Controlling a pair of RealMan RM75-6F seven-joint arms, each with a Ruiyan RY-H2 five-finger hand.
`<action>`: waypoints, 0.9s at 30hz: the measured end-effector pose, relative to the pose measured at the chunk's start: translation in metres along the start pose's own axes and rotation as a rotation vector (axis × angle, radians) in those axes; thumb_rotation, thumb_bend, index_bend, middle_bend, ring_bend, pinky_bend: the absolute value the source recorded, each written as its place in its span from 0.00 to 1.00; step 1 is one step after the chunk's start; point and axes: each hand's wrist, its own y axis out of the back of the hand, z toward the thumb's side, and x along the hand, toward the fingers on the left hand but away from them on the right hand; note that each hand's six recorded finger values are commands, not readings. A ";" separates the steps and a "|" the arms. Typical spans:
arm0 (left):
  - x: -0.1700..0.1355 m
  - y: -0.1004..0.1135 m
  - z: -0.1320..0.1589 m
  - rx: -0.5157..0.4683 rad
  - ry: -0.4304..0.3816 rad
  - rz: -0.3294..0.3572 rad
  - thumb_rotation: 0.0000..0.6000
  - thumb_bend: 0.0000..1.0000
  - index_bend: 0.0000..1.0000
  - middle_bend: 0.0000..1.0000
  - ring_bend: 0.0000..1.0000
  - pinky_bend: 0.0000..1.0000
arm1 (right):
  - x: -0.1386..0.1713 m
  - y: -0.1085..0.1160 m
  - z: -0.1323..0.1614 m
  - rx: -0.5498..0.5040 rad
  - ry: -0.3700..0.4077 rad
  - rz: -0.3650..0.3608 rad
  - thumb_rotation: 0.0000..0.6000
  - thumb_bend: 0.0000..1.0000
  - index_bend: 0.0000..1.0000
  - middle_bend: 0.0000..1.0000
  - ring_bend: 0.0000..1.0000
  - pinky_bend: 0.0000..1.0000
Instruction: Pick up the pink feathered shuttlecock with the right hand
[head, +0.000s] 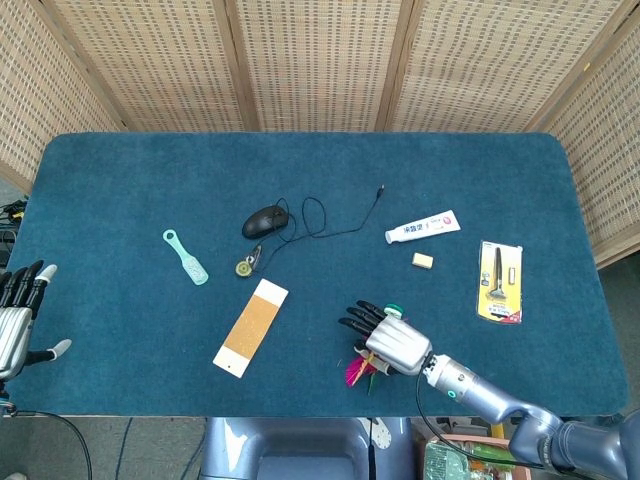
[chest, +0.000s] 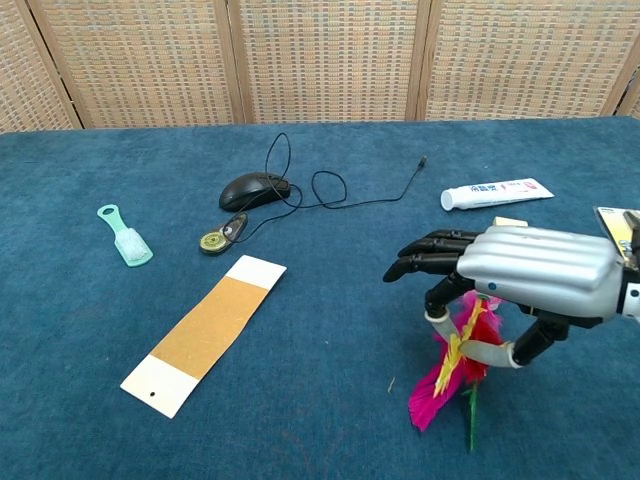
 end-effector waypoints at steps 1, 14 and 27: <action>0.000 0.000 0.000 0.000 0.000 0.000 1.00 0.00 0.00 0.00 0.00 0.00 | -0.001 0.001 0.000 -0.003 -0.002 -0.004 1.00 0.46 0.63 0.11 0.00 0.03; 0.000 0.000 0.000 -0.007 -0.002 -0.005 1.00 0.00 0.00 0.00 0.00 0.00 | -0.007 0.024 -0.004 -0.241 -0.041 -0.111 1.00 0.46 0.63 0.12 0.00 0.05; 0.000 0.001 0.000 -0.003 -0.005 -0.001 1.00 0.00 0.00 0.00 0.00 0.00 | -0.009 0.061 -0.040 -0.711 -0.181 -0.301 1.00 0.46 0.64 0.13 0.00 0.06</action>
